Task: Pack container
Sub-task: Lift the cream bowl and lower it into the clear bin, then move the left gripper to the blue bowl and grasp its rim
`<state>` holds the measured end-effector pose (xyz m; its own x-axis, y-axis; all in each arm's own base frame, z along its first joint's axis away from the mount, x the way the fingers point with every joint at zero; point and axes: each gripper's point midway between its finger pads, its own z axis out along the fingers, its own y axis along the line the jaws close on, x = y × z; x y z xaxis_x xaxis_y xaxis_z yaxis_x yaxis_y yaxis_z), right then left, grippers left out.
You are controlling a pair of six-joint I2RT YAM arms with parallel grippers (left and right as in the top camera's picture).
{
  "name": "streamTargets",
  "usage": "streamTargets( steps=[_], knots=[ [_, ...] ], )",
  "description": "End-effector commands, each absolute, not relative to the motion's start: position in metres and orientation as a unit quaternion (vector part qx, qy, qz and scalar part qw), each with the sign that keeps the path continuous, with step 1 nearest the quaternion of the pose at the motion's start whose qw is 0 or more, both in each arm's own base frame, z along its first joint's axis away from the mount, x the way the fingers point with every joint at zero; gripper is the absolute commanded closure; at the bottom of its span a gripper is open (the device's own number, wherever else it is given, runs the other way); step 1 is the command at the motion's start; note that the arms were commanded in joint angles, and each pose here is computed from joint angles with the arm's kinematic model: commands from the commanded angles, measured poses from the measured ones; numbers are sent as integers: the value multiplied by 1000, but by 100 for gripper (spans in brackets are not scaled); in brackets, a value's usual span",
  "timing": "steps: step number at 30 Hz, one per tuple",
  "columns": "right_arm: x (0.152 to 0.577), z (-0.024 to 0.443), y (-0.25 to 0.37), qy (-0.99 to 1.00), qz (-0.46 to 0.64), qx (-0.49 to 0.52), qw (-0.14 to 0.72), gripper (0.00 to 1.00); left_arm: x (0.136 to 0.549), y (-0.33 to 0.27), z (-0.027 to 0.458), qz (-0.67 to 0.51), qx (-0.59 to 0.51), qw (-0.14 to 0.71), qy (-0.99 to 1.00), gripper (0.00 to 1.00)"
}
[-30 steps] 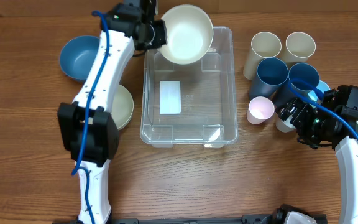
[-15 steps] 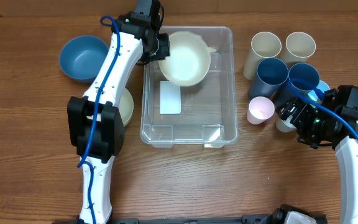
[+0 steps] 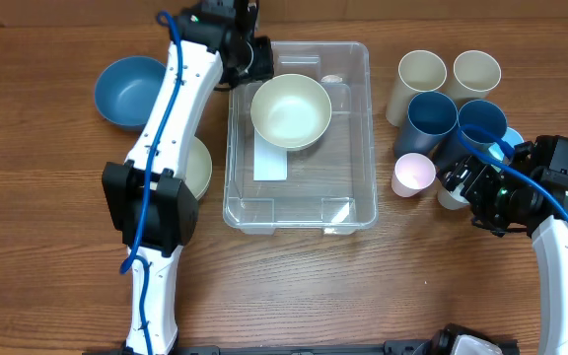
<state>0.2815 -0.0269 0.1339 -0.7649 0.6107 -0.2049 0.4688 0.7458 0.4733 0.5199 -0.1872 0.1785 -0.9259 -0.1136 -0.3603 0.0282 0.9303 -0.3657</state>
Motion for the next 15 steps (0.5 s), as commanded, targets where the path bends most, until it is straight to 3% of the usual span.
streamTargets(
  steps=[1,6,15],
  knots=[
    [287,144,-28,915,205,292,189,0,520,-166,256,-204,-4,257,945,59],
    [287,144,-28,915,205,292,189,0,495,-75,279,-119,-68,251,958,50],
    [287,144,-28,915,205,292,189,0,463,74,215,-44,-215,131,967,49]
  ],
)
